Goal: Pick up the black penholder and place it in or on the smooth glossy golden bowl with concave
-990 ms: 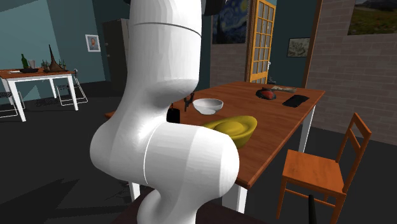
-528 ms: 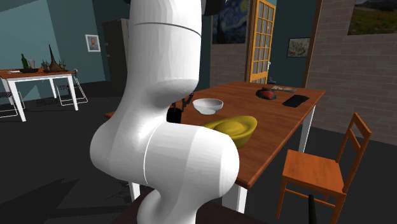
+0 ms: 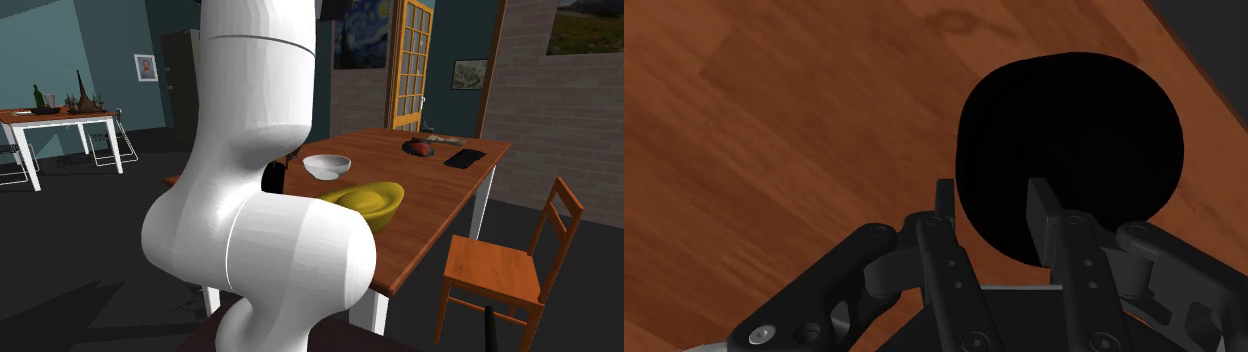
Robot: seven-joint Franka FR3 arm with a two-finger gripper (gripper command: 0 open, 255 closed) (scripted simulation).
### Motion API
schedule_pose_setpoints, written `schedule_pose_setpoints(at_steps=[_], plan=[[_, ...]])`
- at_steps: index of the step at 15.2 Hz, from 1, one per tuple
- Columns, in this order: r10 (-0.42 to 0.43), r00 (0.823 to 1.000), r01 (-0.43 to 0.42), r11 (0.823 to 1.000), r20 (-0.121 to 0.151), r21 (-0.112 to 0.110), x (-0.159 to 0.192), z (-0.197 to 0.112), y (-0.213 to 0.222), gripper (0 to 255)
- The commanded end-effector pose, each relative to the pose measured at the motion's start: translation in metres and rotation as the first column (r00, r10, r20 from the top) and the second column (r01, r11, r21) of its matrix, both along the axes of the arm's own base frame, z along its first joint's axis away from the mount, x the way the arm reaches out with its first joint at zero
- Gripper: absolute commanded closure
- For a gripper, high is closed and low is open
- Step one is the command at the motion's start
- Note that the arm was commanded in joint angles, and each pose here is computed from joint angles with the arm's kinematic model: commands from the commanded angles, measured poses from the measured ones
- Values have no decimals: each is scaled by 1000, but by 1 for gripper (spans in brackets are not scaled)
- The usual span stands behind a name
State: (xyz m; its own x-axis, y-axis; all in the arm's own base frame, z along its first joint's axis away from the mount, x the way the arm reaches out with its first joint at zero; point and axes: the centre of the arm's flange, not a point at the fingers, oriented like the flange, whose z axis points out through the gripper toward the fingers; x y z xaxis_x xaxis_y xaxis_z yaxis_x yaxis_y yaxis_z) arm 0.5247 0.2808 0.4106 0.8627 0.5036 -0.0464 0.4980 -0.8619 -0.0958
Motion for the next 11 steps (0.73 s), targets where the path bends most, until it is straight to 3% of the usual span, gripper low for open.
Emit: schedule_pose_setpoints(at_steps=[1,11], plan=[[0,1000,0,1000,0,0,0,12,-1,255],[0,1000,0,1000,0,0,0,65,-1,255]])
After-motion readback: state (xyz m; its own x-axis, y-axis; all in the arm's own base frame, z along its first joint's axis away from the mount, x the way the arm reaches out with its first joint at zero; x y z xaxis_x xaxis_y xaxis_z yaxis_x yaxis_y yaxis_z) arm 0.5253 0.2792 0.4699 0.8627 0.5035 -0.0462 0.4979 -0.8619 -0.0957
